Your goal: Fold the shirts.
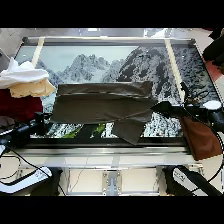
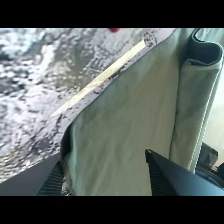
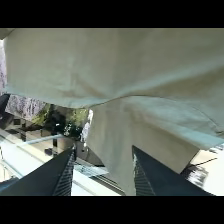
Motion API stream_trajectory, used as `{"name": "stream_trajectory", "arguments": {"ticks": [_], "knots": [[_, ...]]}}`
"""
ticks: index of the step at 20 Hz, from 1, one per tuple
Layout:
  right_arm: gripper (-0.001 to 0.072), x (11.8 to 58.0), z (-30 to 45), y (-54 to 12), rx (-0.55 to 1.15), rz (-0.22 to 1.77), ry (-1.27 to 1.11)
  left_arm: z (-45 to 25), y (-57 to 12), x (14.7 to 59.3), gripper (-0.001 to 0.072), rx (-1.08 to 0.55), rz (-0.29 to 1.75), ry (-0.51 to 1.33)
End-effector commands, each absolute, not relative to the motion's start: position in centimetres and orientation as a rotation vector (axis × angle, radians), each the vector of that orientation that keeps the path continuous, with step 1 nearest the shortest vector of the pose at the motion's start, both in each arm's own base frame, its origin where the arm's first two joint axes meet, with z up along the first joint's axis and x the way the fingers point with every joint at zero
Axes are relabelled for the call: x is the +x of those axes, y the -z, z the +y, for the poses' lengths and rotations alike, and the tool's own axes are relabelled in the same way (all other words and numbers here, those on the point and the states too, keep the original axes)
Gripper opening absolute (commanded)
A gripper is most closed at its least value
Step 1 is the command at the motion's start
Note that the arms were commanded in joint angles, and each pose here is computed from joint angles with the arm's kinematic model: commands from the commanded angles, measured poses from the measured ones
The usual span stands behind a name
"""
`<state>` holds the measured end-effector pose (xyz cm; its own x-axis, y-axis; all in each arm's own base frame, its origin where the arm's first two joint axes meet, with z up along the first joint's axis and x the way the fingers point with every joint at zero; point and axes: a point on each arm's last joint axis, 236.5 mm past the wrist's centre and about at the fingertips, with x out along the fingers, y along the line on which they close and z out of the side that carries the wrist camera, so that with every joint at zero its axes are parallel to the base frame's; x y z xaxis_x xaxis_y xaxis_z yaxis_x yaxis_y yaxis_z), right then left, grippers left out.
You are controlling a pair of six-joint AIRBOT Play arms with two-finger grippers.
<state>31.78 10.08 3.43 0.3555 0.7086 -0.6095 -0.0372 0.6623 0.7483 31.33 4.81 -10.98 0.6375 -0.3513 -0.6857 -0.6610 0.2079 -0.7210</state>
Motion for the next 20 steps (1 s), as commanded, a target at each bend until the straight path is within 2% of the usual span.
{"name": "stream_trajectory", "arguments": {"ticks": [1, 4, 7, 8, 12, 15, 20], "knots": [[0.0390, 31.4, 10.7, -4.0, 0.741, 1.119, -0.570, 4.3, 12.3, 31.9, 0.0486, -1.360, 0.968, -0.265], [0.0389, 31.0, 10.7, -3.8, 0.726, 1.138, -0.575, 4.1, 12.3, 31.8, 0.0029, -1.363, 0.974, -0.255], [0.0389, 28.9, 7.8, -0.4, 0.579, 1.263, -0.449, 3.5, 12.0, 31.8, 0.0010, -1.343, 0.986, -0.214], [0.0390, 28.2, 6.8, 1.0, 0.580, 1.312, -0.375, 3.5, 12.0, 31.8, 0.0010, -1.344, 0.986, -0.212], [0.0391, 25.8, 9.3, 6.1, 0.806, 1.384, -0.271, 3.4, 12.0, 31.7, 0.0010, -1.346, 0.989, -0.208], [0.0391, 23.2, 11.4, 10.6, 0.787, 1.464, -0.258, 3.2, 11.9, 31.7, 0.0010, -1.350, 0.993, -0.199], [0.0391, 23.6, 14.5, 12.5, 0.785, 1.468, -0.299, 3.2, 11.9, 31.7, 0.0010, -1.350, 0.993, -0.199]]}}
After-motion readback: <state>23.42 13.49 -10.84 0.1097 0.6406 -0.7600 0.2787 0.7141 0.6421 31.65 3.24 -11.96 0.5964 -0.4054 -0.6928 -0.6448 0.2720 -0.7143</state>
